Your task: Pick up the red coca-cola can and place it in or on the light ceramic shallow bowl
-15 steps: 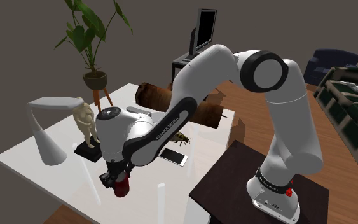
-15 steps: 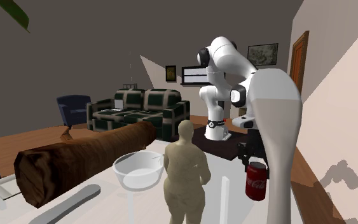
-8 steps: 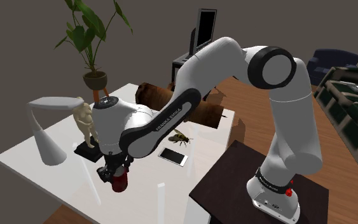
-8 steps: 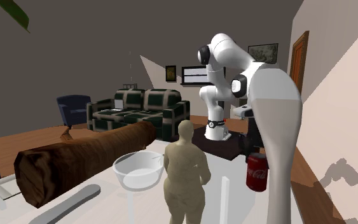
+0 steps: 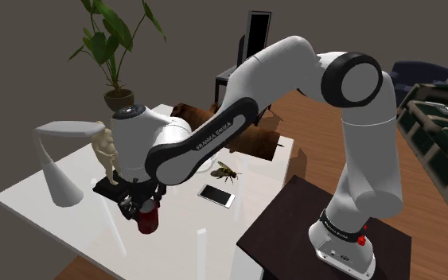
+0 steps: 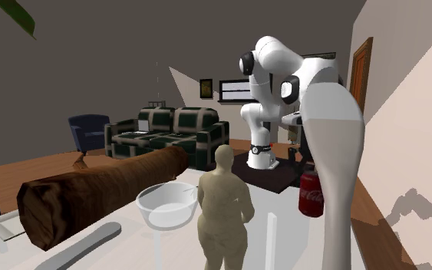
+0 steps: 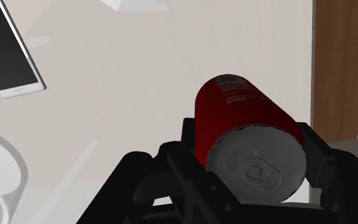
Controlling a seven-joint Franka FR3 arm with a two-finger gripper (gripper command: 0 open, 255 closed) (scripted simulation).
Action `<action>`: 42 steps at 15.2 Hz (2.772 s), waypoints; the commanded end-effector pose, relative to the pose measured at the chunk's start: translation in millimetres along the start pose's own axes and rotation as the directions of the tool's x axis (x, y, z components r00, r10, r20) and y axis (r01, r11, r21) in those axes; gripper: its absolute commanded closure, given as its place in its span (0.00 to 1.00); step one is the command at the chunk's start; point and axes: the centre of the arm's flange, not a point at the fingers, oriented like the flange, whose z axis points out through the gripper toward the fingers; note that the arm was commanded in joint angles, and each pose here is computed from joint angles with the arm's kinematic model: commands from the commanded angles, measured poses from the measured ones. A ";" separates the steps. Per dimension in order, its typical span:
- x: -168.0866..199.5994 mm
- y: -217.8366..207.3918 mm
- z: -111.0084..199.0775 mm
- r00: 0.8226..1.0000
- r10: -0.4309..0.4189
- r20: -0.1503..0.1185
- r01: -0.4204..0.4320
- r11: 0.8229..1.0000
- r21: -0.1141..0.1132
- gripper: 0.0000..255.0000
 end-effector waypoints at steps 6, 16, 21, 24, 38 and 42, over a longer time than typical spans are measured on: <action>0.5 -0.6 -37.5 1.000 0.000 0.000 0.000 1.000 0.000 1.00; -2.3 -4.3 18.1 0.942 -0.332 0.045 0.331 0.943 0.027 0.00; -9.3 -7.1 82.9 0.775 -0.627 0.079 0.623 0.779 0.068 0.00; -14.2 -7.9 114.7 0.658 -0.748 0.090 0.742 0.664 0.092 0.00; -19.3 -7.6 154.3 0.658 -0.748 0.090 0.742 0.664 0.092 0.00; -19.3 -7.6 154.1 0.658 -0.748 0.090 0.742 0.664 0.092 1.00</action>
